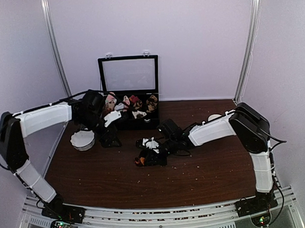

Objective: Roll the socks
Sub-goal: Roll the sock at the center of the board.

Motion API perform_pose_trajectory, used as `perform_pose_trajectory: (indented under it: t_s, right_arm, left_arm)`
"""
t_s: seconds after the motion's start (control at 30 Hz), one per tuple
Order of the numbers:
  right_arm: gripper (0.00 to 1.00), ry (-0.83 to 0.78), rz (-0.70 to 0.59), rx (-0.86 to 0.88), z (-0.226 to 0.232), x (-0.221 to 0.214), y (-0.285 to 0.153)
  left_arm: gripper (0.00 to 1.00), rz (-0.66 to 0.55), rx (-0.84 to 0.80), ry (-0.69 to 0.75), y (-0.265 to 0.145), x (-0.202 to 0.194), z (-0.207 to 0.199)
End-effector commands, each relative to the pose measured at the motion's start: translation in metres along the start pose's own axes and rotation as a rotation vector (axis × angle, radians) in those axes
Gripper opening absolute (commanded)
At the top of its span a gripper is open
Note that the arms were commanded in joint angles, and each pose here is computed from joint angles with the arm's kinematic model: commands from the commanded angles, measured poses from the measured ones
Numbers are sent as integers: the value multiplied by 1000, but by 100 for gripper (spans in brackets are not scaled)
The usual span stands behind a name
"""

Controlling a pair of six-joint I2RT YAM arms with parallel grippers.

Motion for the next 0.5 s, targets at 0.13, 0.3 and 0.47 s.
perform_pose_trajectory:
  t_s: [0.13,0.3,0.47]
  right_arm:
    - [7,447,309,135,13,-79,22]
    - [7,657,238,194,-2,-72,24]
    - [5,842,241,172,-14,-67,22]
  left_arm:
    - [98,-21,142,2,-39,5,30]
    - [98,44,277,218,-29,10,1]
    - [98,-38,82,339,-15,20,-36]
Point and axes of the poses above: each gripper's point midway between its finger pads, its own y axis out along the fingers, its own z axis along the line the jaws close on, x = y × z, the point moved 10 cm from there along -y, back along the fingers, and after that the axes turned 4 degrees about y, right-handed, at the moved point
